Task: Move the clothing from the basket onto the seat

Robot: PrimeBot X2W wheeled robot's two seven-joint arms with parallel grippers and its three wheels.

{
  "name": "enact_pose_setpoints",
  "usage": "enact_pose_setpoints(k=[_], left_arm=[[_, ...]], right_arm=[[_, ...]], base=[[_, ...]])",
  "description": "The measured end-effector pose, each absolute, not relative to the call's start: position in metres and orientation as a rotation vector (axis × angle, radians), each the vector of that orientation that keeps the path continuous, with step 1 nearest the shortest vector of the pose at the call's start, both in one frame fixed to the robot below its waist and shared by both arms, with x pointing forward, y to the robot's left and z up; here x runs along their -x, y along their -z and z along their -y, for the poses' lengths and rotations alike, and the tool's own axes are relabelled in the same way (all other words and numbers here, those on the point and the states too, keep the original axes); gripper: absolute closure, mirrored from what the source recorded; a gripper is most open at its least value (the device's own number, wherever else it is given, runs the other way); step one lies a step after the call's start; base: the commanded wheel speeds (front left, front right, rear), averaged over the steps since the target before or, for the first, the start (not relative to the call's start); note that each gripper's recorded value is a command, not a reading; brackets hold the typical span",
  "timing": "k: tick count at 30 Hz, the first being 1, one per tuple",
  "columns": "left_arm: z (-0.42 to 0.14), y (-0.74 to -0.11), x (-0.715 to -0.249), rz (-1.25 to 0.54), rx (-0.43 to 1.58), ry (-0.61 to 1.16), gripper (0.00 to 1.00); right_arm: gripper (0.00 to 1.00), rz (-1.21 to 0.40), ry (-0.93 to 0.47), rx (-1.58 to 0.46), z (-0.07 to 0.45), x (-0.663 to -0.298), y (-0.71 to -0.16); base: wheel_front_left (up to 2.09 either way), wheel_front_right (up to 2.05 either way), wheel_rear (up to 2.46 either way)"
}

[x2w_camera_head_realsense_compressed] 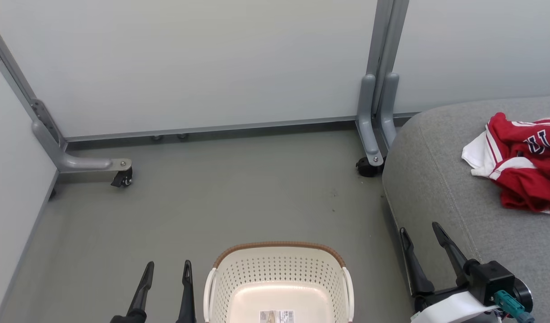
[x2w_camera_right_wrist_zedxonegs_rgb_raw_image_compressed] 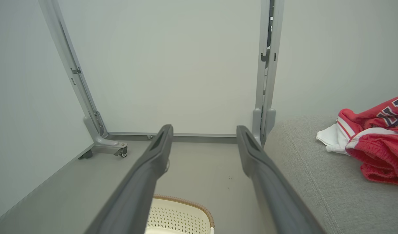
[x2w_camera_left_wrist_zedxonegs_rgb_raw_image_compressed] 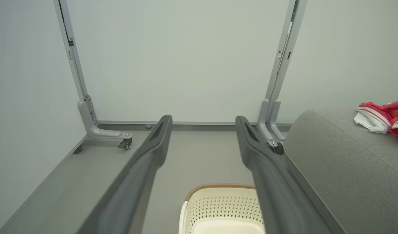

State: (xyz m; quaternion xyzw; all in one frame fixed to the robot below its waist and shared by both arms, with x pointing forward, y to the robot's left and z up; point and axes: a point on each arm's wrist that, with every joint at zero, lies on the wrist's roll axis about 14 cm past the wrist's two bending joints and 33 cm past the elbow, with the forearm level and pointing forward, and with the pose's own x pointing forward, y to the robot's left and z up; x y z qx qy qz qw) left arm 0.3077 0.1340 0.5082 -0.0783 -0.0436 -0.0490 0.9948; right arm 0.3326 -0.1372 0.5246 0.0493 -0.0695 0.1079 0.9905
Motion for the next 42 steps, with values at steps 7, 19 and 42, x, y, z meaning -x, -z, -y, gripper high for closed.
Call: enact_pose_setpoints(k=[7,19,42], left_arm=[[-0.136,-0.512,-0.3,0.108,0.151,0.092,0.0],[-0.143,-0.493,-0.298,0.043,0.173,0.062,1.0],[-0.164,-0.483,-0.318,-0.038,0.57,-0.01,1.0]], right_arm=[[0.0,0.164,-0.205,-0.106,0.139,-0.326,-0.531],[1.0,0.088,-0.197,-0.149,0.138,-0.322,-0.509],[1.0,0.023,-0.09,-0.551,0.162,-0.34,-0.504]], base=[[0.0,0.0,0.0],[0.0,0.0,0.0],[0.0,0.0,0.0]])
